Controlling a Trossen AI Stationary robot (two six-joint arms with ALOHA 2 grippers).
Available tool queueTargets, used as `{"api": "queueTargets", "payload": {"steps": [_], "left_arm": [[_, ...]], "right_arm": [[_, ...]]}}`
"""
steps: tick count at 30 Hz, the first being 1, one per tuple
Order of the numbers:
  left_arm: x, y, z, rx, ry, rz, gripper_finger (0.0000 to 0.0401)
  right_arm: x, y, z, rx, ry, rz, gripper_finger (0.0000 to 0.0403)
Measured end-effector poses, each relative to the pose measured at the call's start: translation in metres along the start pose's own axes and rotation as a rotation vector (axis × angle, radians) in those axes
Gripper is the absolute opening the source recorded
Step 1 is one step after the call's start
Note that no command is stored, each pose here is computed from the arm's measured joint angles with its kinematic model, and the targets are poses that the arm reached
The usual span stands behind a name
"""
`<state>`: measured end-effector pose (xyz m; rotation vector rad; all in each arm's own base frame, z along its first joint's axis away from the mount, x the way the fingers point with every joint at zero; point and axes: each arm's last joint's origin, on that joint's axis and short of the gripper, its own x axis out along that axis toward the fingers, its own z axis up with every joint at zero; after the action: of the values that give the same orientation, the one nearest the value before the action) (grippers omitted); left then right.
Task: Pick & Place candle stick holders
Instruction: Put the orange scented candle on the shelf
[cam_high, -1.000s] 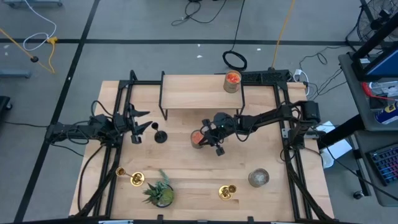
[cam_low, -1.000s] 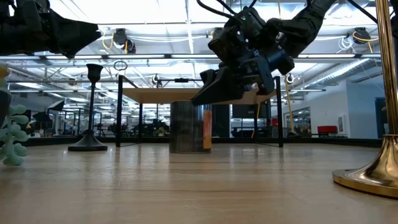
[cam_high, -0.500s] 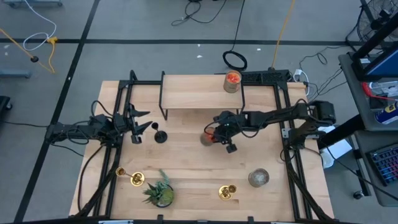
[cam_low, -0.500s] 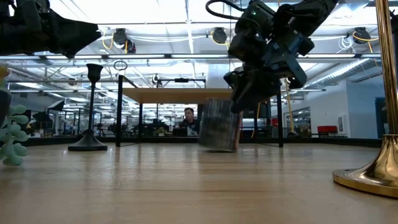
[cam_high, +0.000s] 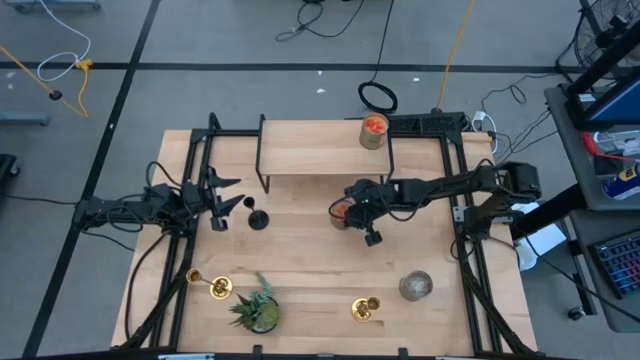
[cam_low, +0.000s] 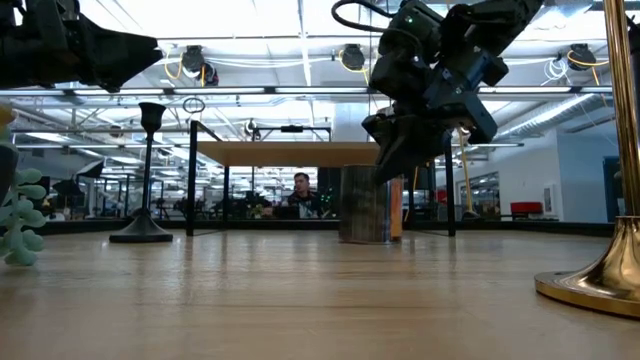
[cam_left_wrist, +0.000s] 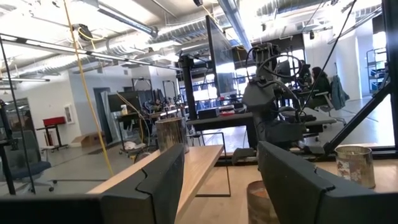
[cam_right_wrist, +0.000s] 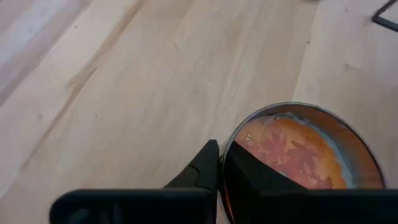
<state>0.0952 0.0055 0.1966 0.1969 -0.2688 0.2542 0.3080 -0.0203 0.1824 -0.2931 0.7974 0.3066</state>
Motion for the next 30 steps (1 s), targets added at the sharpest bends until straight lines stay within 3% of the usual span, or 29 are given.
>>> {"api": "queueTargets", "payload": {"steps": [4,11,17,20,23,26,30], "left_arm": [[0.0,0.0,0.0,0.0,0.003,-0.001,0.0212],[0.0,0.0,0.0,-0.001,0.003,-0.002,0.0212],[0.0,0.0,0.001,0.01,-0.009,0.002,0.0212],[0.0,0.0,0.001,0.014,-0.012,0.003,0.0212],[0.0,0.001,0.003,0.007,-0.025,0.007,0.0212],[0.0,0.001,0.003,0.006,-0.031,0.008,0.0212],[0.0,0.001,0.003,0.005,-0.031,0.008,0.0212]], "right_arm": [[-0.018,0.01,0.011,0.027,-0.068,0.029,0.0004],[-0.077,0.021,0.049,0.061,-0.404,-0.005,0.0002],[-0.123,0.031,0.07,-0.117,-0.525,-0.054,0.0001],[-0.138,0.023,0.087,-0.16,-0.483,-0.174,0.0001],[-0.148,0.006,0.104,-0.199,-0.345,-0.282,0.0001],[-0.143,-0.013,0.112,-0.207,-0.144,-0.301,0.0001],[-0.138,-0.048,0.12,-0.187,-0.026,-0.333,0.0]]}}
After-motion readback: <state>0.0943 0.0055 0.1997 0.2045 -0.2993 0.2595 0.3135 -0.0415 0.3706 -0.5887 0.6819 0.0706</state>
